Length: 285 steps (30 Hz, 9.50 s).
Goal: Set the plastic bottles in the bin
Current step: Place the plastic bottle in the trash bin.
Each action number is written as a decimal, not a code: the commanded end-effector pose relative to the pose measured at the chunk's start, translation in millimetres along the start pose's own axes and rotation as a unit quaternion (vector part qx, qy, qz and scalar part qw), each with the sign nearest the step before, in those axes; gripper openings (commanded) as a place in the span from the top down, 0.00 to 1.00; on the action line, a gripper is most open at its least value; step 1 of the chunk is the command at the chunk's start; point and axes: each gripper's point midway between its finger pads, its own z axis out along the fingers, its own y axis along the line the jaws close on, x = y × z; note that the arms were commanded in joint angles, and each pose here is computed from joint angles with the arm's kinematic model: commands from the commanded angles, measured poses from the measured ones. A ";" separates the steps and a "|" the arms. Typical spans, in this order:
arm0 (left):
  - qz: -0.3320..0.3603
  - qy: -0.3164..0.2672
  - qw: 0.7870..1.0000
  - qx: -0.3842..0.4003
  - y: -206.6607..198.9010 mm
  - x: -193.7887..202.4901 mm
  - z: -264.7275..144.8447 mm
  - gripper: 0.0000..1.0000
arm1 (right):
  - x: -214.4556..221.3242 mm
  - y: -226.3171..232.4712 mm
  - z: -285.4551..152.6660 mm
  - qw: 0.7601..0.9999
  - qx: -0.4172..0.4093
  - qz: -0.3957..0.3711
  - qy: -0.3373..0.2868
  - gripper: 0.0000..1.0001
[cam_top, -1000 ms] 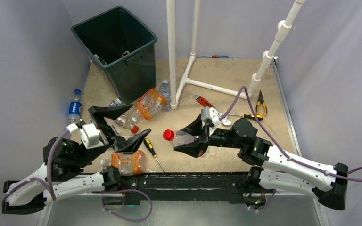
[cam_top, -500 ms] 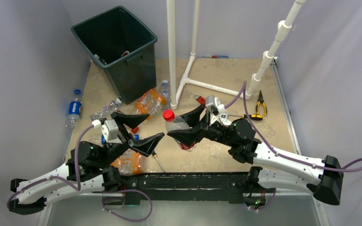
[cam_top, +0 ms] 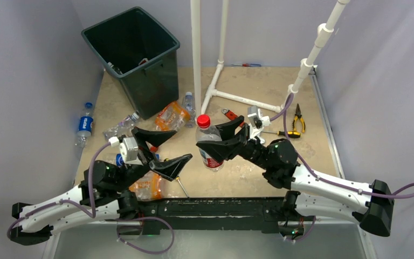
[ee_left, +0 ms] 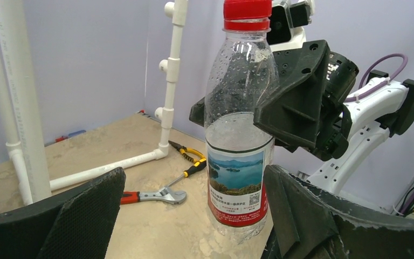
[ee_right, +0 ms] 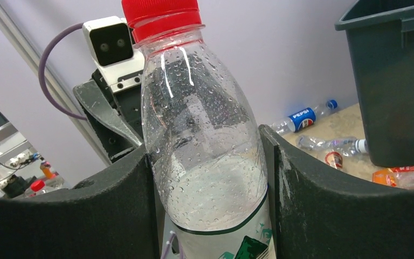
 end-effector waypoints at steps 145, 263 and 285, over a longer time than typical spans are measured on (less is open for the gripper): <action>-0.022 0.078 0.993 0.081 -38.2 3.0 13.4 1.00 | -102.4 9.2 -7.9 0.993 0.110 -0.031 -0.017 0.01; -0.157 -0.097 0.862 -0.472 160.4 -50.2 -169.4 0.01 | -146.2 13.7 123.7 0.969 0.022 -0.158 -0.190 1.00; -0.138 -0.089 0.851 -0.499 167.0 -36.5 -174.1 0.07 | -116.5 -74.6 244.7 0.868 0.135 -0.331 -0.344 1.00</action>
